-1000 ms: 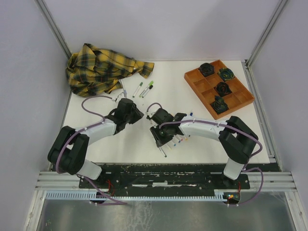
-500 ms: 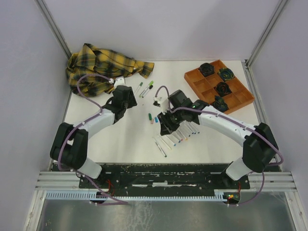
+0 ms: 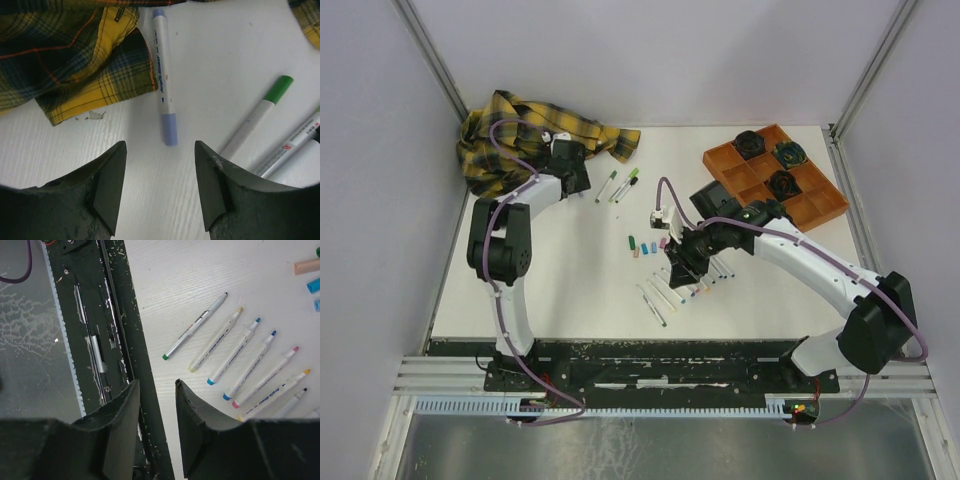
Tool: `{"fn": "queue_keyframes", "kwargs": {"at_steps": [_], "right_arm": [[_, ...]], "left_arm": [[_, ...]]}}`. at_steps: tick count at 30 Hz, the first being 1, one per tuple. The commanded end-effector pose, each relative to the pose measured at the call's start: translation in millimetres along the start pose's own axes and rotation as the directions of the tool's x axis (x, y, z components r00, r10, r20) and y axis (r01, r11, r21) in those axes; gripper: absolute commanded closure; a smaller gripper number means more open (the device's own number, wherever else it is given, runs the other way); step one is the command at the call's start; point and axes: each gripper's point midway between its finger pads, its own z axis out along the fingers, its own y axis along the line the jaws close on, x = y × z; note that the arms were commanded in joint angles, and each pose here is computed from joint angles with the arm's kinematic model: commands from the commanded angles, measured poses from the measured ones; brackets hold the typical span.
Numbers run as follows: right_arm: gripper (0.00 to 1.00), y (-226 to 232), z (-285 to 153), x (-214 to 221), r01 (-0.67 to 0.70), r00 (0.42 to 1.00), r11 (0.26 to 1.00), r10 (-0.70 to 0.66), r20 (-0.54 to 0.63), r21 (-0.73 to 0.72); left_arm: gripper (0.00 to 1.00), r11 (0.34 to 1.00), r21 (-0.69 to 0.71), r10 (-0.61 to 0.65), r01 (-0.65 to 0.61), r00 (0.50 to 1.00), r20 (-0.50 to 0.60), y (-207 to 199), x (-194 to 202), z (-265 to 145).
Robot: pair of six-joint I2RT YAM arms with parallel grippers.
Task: Open the pen caps
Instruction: Pick up the pen from the center of the board.
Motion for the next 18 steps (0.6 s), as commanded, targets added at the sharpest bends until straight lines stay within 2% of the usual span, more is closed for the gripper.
{"fn": "queue_keyframes", "kwargs": {"at_steps": [1, 4, 13, 18], "right_arm": [[0.58, 3.7, -13.4, -17.1, 0.079, 0.995, 0.997, -0.079, 0.053, 0.008], [0.58, 3.2, -12.3, -16.3, 0.072, 0.996, 0.997, -0.072, 0.050, 0.002], [0.58, 4.1, -7.8, -14.8, 0.056, 0.998, 0.998, -0.054, 0.043, -0.025], [0.58, 4.4, -8.4, -15.3, 0.059, 0.997, 0.998, -0.058, 0.045, -0.024]], "left_arm": [[0.39, 0.998, 0.013, 0.065, -0.064, 0.995, -0.080, -1.1, 7.6, 19.2], [0.44, 0.998, 0.020, 0.066, -0.064, 0.993, -0.101, -4.3, 9.2, 30.1], [0.50, 0.998, 0.021, 0.064, -0.062, 0.990, -0.130, -8.8, 8.5, 49.2], [0.62, 0.998, 0.010, 0.061, -0.060, 0.986, -0.158, -6.3, 13.3, 57.3]]}}
